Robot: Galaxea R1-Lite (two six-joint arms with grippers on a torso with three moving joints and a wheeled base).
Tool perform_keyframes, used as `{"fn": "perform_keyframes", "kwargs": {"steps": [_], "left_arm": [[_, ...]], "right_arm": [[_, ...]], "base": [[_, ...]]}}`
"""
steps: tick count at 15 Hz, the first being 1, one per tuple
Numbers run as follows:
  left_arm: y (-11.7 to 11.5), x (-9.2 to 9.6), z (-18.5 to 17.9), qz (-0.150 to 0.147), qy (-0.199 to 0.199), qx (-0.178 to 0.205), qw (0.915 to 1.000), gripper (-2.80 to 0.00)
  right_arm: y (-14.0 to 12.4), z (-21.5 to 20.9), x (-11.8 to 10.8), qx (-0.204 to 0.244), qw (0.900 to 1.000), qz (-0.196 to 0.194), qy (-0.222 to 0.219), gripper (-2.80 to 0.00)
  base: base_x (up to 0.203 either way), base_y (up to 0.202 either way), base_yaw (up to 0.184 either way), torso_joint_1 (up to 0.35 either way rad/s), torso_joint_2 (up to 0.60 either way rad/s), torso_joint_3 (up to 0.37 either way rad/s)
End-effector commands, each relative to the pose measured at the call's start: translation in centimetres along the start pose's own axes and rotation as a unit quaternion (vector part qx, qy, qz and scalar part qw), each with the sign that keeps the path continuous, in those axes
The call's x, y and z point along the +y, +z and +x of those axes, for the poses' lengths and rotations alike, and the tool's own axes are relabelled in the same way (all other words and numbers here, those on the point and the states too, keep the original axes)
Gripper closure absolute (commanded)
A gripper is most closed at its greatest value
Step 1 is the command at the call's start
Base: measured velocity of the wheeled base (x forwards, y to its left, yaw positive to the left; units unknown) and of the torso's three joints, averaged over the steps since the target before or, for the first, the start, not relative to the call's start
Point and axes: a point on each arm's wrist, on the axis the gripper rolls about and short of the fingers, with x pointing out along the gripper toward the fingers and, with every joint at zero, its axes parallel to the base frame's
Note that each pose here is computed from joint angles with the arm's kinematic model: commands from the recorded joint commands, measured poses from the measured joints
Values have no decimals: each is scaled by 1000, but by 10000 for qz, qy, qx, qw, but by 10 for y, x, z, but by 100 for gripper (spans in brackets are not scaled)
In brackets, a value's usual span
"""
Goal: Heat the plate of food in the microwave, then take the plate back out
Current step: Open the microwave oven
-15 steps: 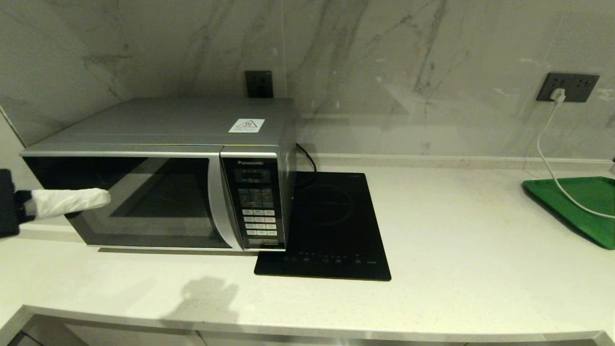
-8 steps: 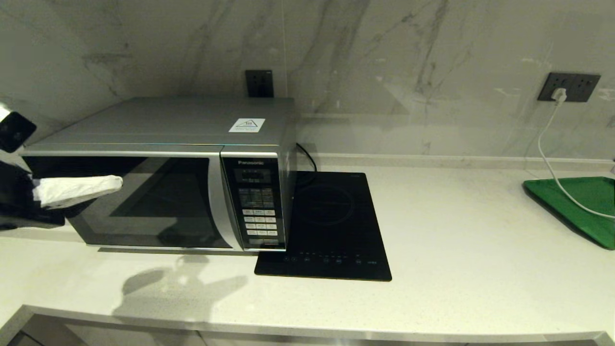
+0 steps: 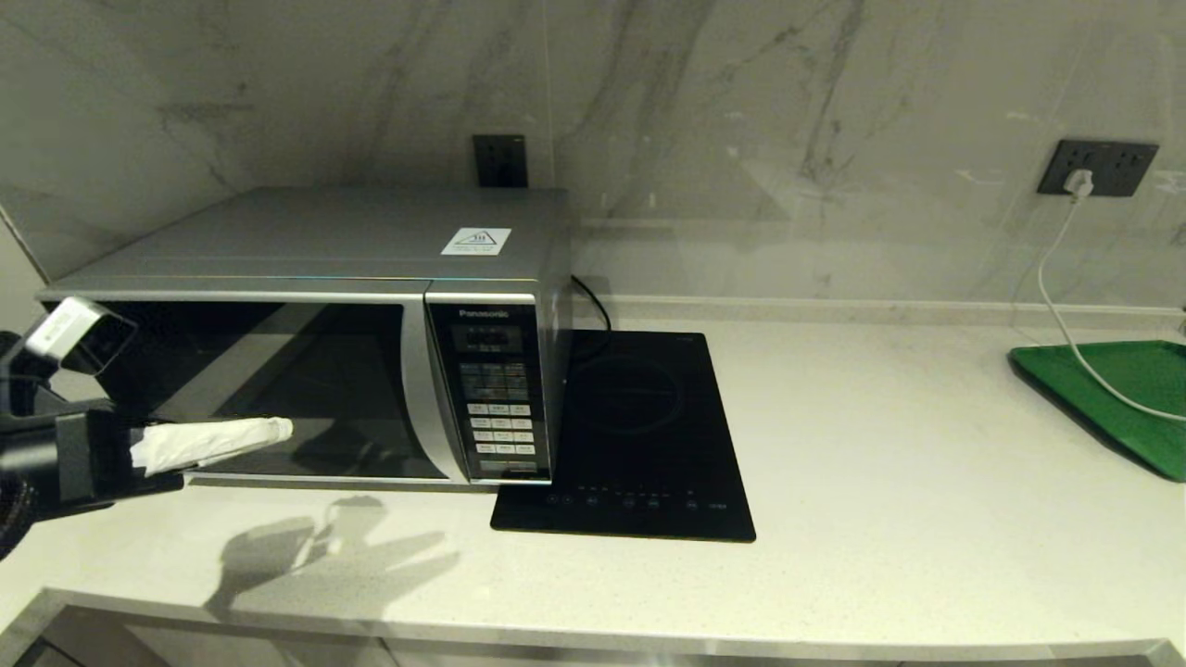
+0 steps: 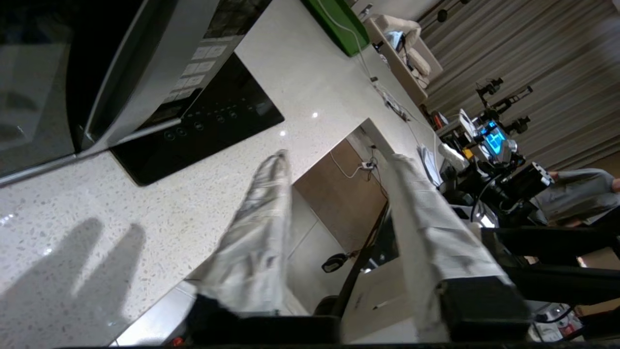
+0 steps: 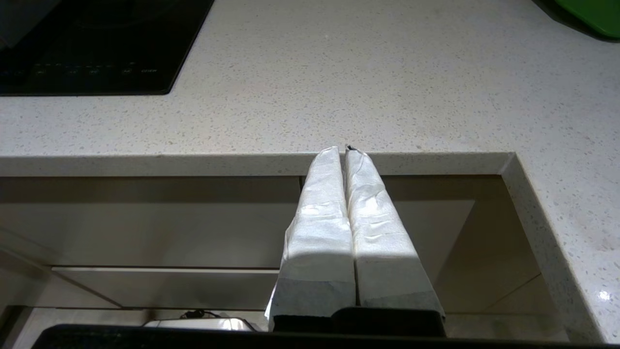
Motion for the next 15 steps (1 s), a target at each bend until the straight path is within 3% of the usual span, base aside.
{"fn": "perform_keyframes", "kwargs": {"steps": [1, 3, 7, 10, 15], "left_arm": [[-8, 14, 5, -250, -95, 66, 9996, -280], [-8, 26, 10, -259, -145, 105, 9995, -280], [-6, 62, 27, 67, -320, 189, 9993, -280], [1, 72, 46, 454, -475, 327, 9973, -280], [15, 77, 73, 821, -271, 587, 9945, -280]], "right_arm": [[0, 0, 0, 6, 10000, 1, 4, 0], [0, 0, 0, 5, 10000, 1, -3, 0], [0, 0, 0, 5, 10000, 1, -4, 0], [0, 0, 0, 6, 10000, 0, 4, 0], [0, 0, 0, 5, 10000, 1, -4, 0]], "base": [[0, 0, 0, 0, 0, 0], [0, 0, 0, 0, 0, 0], [0, 0, 0, 0, 0, 0], [0, 0, 0, 0, 0, 0], [0, 0, 0, 0, 0, 0]]}}
